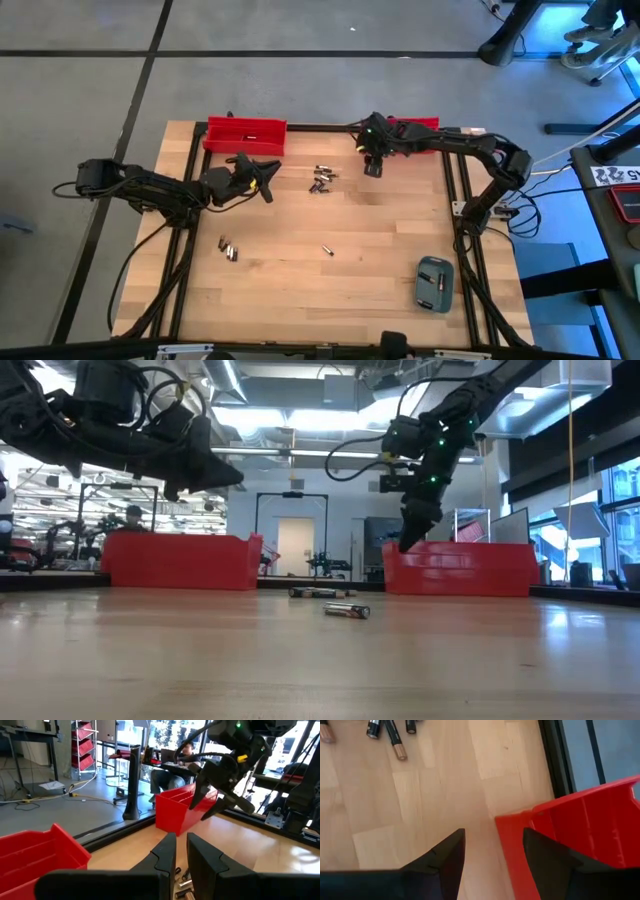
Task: Sort batteries
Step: Adjust the right red bin, then put the small black battery into the right red bin
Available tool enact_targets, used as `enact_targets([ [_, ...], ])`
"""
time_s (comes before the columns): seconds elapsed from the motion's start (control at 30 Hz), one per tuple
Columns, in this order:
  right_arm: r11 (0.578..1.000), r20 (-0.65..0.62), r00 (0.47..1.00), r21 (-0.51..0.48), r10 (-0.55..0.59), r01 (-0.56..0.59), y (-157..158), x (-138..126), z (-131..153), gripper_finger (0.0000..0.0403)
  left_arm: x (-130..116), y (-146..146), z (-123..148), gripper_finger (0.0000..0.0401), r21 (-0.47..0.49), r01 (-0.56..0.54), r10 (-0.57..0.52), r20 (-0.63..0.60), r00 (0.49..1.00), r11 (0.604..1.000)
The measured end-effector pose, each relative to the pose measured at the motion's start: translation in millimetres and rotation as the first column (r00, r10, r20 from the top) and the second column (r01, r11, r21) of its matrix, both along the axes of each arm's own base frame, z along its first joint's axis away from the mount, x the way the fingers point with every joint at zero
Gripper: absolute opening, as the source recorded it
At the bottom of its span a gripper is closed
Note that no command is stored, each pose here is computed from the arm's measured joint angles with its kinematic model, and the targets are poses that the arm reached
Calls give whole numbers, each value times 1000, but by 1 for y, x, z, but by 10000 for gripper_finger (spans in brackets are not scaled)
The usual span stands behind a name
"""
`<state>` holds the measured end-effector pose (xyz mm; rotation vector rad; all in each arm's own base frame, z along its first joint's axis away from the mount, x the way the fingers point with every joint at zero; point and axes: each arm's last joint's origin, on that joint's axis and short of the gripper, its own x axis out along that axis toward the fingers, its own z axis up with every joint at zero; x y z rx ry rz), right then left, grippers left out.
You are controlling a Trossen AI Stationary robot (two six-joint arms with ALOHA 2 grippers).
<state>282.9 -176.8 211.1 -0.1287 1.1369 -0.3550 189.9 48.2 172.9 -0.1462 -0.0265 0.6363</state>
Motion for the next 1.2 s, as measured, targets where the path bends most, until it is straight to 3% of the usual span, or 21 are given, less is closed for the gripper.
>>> enact_targets([
  [0.2, 1000, 12, 1000, -5, 11, -11, 0, 1, 1, 201, 0, 0, -2, 35, -22, -1, 1, -3, 1000, 1000],
  [0.33, 989, 146, 982, 74, 115, -127, 10, 12, 6, 201, 0, 0, -2, 35, -24, -1, 1, -1, 1000, 1000],
  [0.5, 916, 329, 903, 195, 276, -351, 33, 33, 6, 201, 0, 0, -2, 35, -63, 0, 1, 17, 1000, 998],
  [0.67, 833, 441, 835, 281, 329, -476, 60, 61, -11, 201, 0, -2, -8, 35, -121, 10, -12, -13, 1000, 993],
  [0.73, 819, 474, 821, 300, 318, -489, 72, 74, -19, 201, 0, -3, -11, 35, -143, 29, -34, -31, 999, 989],
  [0.97, 891, 477, 834, 196, 277, -408, 111, 98, -26, 201, 3, -14, -14, 35, -247, 171, -175, 7, 985, 954],
  [1.07, 921, 430, 873, 195, 229, -338, 121, 94, -22, 201, 5, -25, -14, 35, -288, 280, -283, 31, 959, 916],
  [1.2, 928, 365, 908, 221, 205, -299, 134, 83, -12, 201, 7, -42, -15, 35, -301, 385, -394, 33, 919, 873],
])
